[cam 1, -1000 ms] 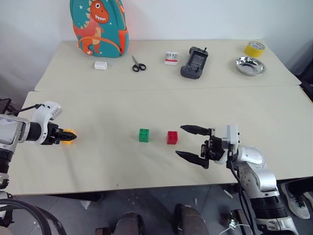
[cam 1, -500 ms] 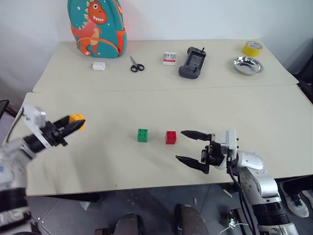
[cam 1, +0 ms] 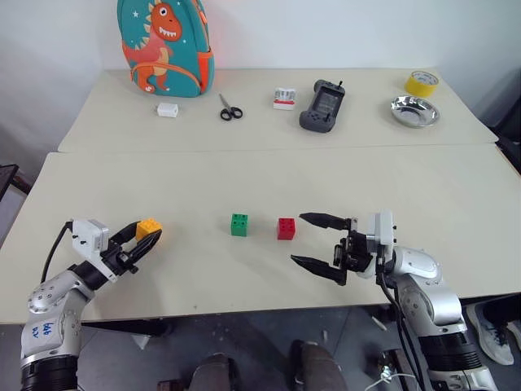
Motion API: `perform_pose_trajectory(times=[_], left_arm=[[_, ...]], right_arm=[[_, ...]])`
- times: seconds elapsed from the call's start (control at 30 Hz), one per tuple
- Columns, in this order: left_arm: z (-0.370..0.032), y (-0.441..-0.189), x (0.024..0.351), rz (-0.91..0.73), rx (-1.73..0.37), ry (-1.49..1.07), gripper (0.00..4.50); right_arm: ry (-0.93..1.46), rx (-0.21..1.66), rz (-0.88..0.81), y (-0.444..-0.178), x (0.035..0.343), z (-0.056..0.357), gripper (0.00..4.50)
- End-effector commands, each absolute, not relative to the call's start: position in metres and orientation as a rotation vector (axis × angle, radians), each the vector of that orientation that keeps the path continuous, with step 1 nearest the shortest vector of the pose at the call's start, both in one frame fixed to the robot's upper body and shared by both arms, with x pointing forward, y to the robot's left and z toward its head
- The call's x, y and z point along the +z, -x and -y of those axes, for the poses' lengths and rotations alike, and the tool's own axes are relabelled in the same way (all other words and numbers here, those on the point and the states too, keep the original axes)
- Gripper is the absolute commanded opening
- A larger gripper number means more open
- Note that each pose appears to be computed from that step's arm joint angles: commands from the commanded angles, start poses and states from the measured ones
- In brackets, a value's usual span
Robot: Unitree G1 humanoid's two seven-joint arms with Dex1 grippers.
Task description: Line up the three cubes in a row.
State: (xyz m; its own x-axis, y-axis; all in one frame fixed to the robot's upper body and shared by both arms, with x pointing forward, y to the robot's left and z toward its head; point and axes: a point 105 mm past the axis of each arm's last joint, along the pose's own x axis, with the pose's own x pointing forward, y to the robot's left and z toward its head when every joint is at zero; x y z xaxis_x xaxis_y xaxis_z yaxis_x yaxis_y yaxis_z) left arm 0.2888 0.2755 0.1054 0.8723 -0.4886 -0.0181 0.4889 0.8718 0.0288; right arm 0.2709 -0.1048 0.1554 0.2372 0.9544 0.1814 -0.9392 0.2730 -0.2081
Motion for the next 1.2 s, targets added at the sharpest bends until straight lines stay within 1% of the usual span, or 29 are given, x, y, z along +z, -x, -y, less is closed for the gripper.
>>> perform_pose_trajectory(times=[0.03,0.1,0.27,0.4,0.5,0.63,0.73,1.0,1.1,1.2], left_arm=[[-0.277,-0.286,0.111,0.0,-0.511,-0.07,3.95],[-0.278,-0.284,0.111,-0.005,-0.511,-0.07,4.49],[-0.285,-0.276,0.118,0.003,-0.516,-0.106,4.49],[-0.298,-0.269,0.134,0.013,-0.523,-0.144,4.49],[-0.301,-0.267,0.132,0.0,-0.521,-0.149,4.49],[-0.292,-0.274,0.12,0.002,-0.542,-0.134,4.49],[-0.282,-0.278,0.11,0.008,-0.565,-0.134,3.87],[-0.28,-0.277,0.105,-0.014,-0.616,-0.149,1.5],[-0.264,-0.276,0.11,-0.055,-0.775,-0.169,1.52],[-0.241,-0.285,0.121,-0.054,-0.957,-0.248,1.52]], right_arm=[[0.081,1.295,0.335,-0.271,0.163,0.106,4.5],[0.082,1.293,0.337,-0.271,0.163,0.107,4.5],[0.084,1.291,0.335,-0.27,0.162,0.107,4.5],[0.087,1.29,0.33,-0.269,0.161,0.11,4.5],[0.099,1.295,0.327,-0.268,0.161,0.114,4.5],[0.12,1.314,0.316,-0.27,0.162,0.119,4.5],[0.14,1.328,0.324,-0.272,0.166,0.12,4.5],[0.156,1.318,0.324,-0.273,0.168,0.124,4.5],[0.163,1.302,0.321,-0.271,0.168,0.128,4.5],[0.18,1.286,0.305,-0.27,0.169,0.136,4.5]])
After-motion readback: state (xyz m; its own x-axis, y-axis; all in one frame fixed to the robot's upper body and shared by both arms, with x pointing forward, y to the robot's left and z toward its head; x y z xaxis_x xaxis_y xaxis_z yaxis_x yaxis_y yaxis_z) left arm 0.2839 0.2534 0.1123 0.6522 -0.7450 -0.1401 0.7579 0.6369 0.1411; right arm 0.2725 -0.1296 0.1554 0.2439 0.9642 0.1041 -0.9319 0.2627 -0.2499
